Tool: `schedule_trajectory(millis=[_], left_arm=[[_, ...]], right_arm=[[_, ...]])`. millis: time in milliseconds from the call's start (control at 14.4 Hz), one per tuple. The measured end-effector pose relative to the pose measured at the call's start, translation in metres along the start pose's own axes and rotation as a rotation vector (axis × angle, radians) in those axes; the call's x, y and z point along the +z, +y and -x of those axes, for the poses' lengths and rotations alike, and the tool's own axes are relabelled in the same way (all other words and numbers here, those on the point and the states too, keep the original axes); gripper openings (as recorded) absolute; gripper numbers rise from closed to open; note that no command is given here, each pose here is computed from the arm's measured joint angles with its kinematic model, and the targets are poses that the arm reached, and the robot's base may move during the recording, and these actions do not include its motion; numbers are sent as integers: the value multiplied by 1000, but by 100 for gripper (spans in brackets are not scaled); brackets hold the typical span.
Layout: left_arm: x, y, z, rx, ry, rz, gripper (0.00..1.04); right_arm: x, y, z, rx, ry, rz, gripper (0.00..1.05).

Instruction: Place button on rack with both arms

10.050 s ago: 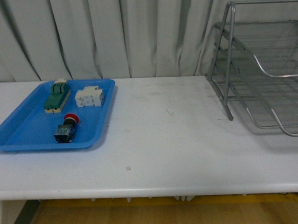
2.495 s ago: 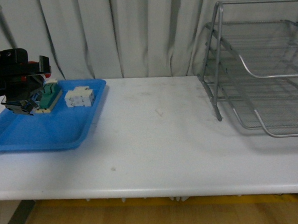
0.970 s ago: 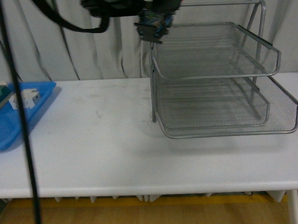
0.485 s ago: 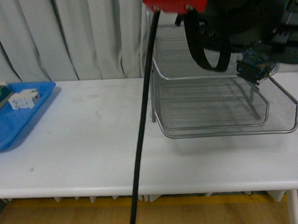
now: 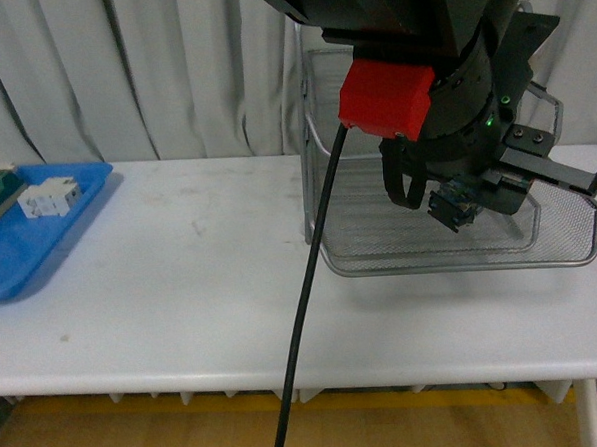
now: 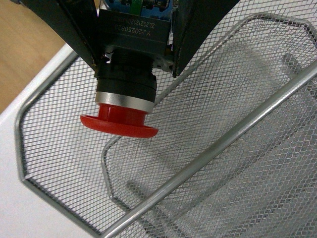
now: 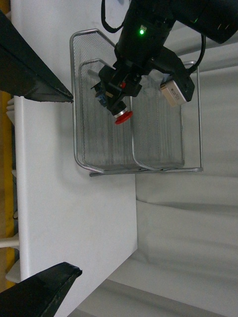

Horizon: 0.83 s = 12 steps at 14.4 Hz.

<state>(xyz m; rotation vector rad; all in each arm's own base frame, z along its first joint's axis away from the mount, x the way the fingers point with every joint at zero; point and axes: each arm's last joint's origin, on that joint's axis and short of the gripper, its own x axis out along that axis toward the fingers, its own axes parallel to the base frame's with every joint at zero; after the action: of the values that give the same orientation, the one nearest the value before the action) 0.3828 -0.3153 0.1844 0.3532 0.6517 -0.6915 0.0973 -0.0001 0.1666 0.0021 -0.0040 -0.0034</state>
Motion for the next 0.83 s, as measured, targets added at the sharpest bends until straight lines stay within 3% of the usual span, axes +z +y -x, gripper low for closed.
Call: schedule_trajectory(millis=[416,832], left_arm=[[4,15,-27,60,73,-12,36],[6,26,-25,52,47,84,100]], right_arm=[[0,0,0,0,0,0,98],[0,0,0,0,0,0,98]])
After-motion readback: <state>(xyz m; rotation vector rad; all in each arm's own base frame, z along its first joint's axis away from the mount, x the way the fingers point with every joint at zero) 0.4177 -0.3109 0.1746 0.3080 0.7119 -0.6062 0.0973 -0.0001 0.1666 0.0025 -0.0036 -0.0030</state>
